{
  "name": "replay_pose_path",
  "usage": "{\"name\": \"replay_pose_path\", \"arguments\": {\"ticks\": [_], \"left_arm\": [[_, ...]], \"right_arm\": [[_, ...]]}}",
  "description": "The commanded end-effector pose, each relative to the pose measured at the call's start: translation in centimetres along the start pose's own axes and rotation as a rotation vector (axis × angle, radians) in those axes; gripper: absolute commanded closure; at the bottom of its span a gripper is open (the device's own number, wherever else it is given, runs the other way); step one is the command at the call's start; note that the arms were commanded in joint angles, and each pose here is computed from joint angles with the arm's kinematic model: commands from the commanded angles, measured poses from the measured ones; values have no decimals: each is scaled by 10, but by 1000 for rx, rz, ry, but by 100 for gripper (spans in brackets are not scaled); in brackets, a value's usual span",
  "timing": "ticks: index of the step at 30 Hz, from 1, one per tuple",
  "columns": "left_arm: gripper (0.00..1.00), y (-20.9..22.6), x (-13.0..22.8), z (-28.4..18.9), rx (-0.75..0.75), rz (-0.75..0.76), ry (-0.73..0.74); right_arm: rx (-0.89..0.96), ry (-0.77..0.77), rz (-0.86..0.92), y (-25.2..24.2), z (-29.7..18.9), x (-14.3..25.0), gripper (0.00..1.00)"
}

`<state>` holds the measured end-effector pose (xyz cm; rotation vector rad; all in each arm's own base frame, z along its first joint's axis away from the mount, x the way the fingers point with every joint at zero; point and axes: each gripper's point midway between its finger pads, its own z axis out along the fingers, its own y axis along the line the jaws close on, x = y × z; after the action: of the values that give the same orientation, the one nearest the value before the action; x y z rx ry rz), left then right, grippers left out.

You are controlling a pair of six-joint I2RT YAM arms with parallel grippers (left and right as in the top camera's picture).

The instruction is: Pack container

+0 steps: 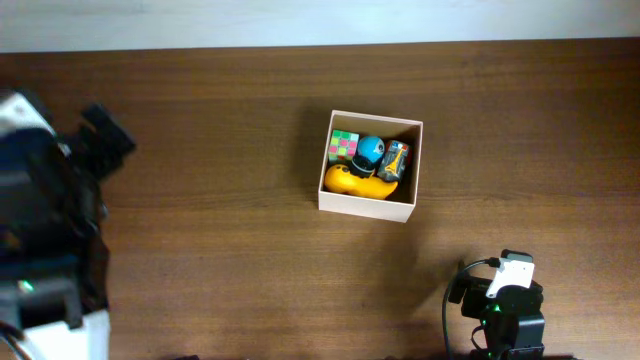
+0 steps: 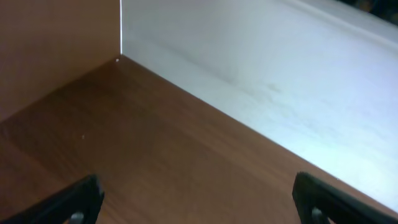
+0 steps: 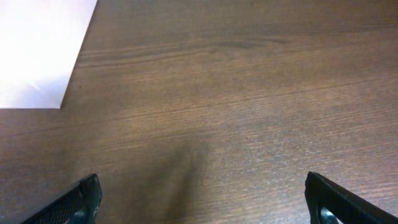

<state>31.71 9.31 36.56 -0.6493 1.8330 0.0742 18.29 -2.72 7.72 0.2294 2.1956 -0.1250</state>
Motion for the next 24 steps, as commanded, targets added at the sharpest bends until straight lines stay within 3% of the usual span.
{"name": "replay_pose_path", "arguments": {"ticks": [1,24], "left_arm": [[1,12,25,-3,-3,-15,-19],[1,49,155,-47,160,-34,-176]], "right_arm": [[4,-6,-1,-1,1,0,1],[4,-6,-1,-1,1,0,1]]}}
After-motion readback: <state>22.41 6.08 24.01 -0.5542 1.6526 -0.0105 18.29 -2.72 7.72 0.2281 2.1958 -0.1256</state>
